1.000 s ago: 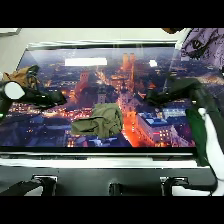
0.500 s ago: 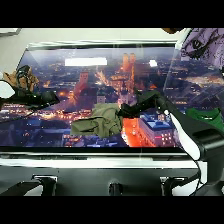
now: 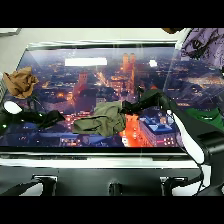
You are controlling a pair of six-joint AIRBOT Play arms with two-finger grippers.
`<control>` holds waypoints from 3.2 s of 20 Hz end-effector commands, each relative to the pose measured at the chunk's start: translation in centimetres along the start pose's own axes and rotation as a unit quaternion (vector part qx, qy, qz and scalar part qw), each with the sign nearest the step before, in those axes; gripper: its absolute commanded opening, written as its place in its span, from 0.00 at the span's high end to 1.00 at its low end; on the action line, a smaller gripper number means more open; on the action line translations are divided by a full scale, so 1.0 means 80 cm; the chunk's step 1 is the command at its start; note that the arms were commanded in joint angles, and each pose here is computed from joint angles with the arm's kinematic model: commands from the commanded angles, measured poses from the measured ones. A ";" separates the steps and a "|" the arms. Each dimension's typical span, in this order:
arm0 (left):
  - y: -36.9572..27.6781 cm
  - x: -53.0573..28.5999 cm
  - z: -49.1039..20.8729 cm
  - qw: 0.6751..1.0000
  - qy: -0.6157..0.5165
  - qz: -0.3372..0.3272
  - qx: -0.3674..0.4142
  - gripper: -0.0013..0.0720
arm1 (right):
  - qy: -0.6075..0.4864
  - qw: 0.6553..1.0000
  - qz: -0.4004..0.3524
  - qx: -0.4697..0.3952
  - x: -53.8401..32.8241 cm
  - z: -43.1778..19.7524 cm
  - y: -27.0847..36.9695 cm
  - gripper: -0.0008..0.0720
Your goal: Fold the clothes and pants, and hang the long-sleeved shirts on hangers.
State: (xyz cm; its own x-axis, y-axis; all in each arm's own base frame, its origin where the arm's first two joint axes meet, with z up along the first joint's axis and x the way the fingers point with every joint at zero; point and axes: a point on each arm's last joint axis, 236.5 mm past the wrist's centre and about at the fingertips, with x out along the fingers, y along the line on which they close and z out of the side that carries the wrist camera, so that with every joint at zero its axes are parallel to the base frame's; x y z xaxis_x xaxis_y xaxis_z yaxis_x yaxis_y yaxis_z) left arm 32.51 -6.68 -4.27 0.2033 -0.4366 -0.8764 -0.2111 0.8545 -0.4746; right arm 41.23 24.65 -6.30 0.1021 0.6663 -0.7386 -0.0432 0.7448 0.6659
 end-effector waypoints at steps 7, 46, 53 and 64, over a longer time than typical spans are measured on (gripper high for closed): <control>-0.012 0.096 -0.042 0.998 0.046 -0.043 0.011 0.17 | -0.014 1.000 -0.004 -0.023 -0.017 0.005 0.008 0.95; -0.073 -0.303 0.203 0.924 -0.316 0.177 0.123 0.96 | -0.362 0.922 -0.130 -0.039 -0.311 0.188 0.122 0.95; 0.019 -0.045 0.255 0.974 -0.140 0.173 0.045 0.96 | -0.173 0.974 -0.089 0.112 -0.046 0.188 -0.012 0.93; 0.005 -0.051 0.251 0.978 -0.138 0.152 0.037 0.96 | -0.075 0.986 -0.140 -0.052 -0.293 0.097 -0.079 0.49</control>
State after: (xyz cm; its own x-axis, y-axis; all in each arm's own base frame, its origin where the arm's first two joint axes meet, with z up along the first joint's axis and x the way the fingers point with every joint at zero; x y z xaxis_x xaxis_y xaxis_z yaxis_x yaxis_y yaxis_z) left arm 51.17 1.27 0.20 0.4001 -0.0674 -0.9140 -0.2341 0.9567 -0.1731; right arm 52.44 10.49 5.51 0.3803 0.4672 -0.7982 0.0064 0.8617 0.5074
